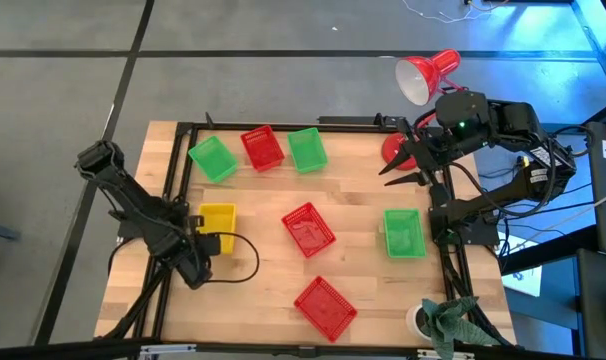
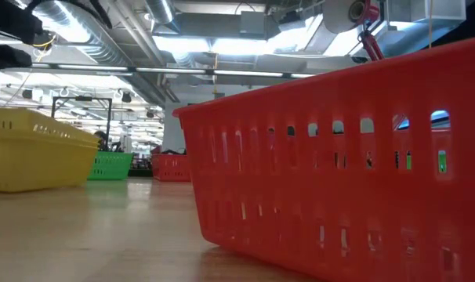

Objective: Stack baskets by color
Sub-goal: Stack the top yellow bin on the yellow bin, then stack the center red bin on the top red bin

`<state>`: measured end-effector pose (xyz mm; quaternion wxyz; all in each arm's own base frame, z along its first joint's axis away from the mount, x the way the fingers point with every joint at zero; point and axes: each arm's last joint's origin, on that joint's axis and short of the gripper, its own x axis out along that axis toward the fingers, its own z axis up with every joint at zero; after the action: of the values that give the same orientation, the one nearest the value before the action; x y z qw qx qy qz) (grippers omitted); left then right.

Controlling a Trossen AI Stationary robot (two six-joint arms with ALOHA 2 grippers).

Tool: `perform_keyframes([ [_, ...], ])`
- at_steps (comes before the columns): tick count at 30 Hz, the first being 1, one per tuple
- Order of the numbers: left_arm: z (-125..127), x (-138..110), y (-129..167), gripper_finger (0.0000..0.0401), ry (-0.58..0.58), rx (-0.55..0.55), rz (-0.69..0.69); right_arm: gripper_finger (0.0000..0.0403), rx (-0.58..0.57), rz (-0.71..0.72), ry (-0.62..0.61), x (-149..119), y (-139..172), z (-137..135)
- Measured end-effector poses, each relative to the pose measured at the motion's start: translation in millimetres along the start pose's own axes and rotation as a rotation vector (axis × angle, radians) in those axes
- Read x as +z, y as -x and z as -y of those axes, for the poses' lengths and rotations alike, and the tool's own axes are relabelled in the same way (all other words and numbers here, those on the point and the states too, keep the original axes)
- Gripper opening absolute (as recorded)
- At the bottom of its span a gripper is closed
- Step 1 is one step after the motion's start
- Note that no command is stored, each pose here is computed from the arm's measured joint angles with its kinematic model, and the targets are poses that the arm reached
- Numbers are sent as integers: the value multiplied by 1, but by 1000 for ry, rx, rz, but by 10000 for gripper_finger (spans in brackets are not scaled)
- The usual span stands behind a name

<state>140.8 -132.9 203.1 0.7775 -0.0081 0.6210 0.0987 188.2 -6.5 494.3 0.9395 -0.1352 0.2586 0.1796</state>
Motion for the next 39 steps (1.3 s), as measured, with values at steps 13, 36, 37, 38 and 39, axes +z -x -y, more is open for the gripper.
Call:
perform_keyframes([
  [13, 2, 22, 45, 55, 49, -4, 96, 113, 10, -26, -62, -2, -1, 0],
  [36, -37, 75, 116, 55, 254, 233, 489, 113, 134, -381, -57, -7, -104, -2],
  [37, -38, 76, 117, 56, 258, 239, 499, 113, 145, -395, -55, -8, -111, -3],
  [38, -39, 77, 118, 57, 263, 244, 506, 113, 158, -410, -53, -8, -118, -4],
  [39, -39, 78, 119, 58, 258, 250, 513, 113, 171, -431, -51, -9, -125, -6],
])
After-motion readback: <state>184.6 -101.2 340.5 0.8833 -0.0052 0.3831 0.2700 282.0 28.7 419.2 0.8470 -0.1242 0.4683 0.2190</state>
